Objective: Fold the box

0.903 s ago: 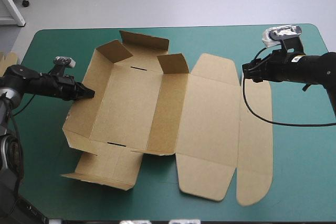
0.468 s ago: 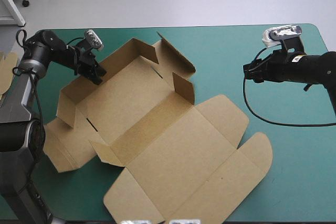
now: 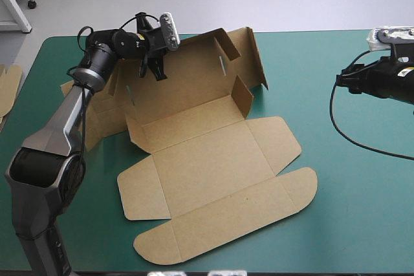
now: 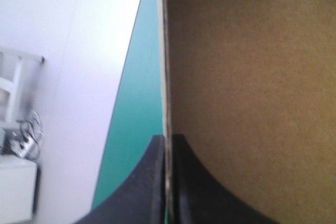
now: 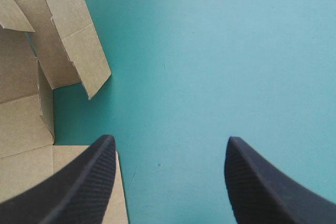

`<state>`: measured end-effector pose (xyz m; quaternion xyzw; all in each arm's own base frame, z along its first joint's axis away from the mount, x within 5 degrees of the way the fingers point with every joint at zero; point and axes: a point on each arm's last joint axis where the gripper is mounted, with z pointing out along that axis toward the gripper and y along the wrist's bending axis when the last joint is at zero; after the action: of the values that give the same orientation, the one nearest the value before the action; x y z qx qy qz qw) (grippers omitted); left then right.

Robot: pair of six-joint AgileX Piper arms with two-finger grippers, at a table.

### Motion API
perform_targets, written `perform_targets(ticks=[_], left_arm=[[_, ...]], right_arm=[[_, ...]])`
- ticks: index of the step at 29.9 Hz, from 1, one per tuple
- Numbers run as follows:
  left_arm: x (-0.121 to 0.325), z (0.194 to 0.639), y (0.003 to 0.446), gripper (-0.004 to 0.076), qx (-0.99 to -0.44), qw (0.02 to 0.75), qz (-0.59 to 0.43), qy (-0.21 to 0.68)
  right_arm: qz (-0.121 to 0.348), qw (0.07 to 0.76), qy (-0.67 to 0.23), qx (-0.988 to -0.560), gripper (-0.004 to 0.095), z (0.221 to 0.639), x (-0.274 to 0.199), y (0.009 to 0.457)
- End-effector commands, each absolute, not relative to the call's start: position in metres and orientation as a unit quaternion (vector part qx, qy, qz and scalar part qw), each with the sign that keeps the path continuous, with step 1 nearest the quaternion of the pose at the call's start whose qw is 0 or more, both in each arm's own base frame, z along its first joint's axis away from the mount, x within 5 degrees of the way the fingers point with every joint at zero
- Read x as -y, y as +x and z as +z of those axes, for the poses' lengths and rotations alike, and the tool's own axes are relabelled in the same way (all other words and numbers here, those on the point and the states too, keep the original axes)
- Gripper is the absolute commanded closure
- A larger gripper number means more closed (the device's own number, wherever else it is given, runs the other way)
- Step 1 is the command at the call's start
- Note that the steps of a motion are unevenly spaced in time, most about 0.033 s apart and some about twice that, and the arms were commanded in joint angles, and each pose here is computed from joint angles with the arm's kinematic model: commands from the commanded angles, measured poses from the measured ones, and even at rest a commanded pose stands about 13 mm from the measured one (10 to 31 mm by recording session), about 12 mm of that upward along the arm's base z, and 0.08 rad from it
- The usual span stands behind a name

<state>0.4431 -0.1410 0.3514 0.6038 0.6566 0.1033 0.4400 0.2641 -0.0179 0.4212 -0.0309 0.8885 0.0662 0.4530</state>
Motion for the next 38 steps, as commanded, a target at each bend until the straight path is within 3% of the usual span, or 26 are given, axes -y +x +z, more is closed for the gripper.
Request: perform_targets(ticks=[1,14,24,38], left_arm=[[0.162,0.401,0.428,0.0738,-0.569,0.528,0.166,0.609],[0.191,0.411,0.411,0.0738,-0.412,0.583,0.125,0.69],[0.2,0.404,0.407,0.0738,-0.445,0.576,0.096,0.678],[0.182,0.383,0.376,0.0738,-0.495,0.569,0.151,0.639]], right_arm=[[0.05,0.493,-0.013,-0.869,0.0373,0.441,0.027,0.255],[0.039,0.465,0.009,-0.885,0.0383,0.447,0.026,0.226],[0.024,0.429,0.029,-0.902,0.0383,0.425,0.034,0.24],[0.128,0.441,0.038,-0.888,0.0383,0.38,0.035,0.323]])
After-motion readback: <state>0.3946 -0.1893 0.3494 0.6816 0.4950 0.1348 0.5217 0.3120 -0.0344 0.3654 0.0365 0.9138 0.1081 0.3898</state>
